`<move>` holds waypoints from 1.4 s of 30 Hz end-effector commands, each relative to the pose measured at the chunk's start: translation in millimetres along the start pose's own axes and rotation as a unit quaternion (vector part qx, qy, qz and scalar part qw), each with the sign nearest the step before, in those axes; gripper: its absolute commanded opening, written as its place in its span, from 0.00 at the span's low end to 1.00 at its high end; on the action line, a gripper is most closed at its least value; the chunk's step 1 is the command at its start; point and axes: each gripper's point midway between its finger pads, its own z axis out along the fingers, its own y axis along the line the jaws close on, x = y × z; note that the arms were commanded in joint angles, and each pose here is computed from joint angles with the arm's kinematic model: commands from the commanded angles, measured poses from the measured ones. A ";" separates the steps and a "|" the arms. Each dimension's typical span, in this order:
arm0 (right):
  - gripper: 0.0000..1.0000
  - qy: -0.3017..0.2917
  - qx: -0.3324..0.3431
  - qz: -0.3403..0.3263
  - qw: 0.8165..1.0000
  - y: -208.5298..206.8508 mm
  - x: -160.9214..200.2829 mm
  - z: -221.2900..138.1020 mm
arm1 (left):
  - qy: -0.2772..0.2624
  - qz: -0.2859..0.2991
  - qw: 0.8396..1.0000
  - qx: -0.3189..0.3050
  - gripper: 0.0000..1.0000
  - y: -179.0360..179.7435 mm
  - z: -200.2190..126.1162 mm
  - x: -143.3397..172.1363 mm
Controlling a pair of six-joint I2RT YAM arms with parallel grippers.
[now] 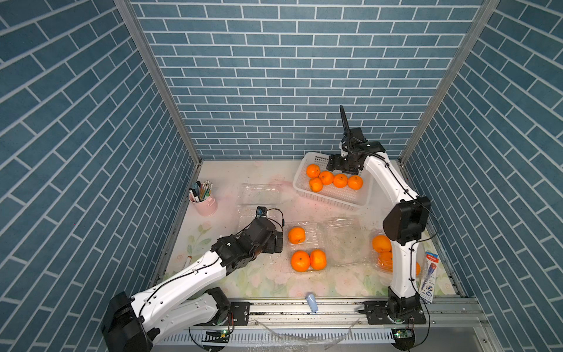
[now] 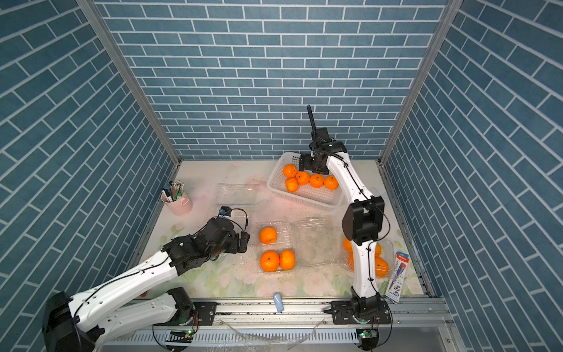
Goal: Take oranges out of containers
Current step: Place the orange in the basket, then pick up the orange from the packing box.
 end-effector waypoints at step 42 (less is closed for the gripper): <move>0.65 0.202 0.022 0.018 0.979 57.7 343.1 -30.9 | -0.033 0.021 0.999 0.016 0.99 6.7 -0.3 2.7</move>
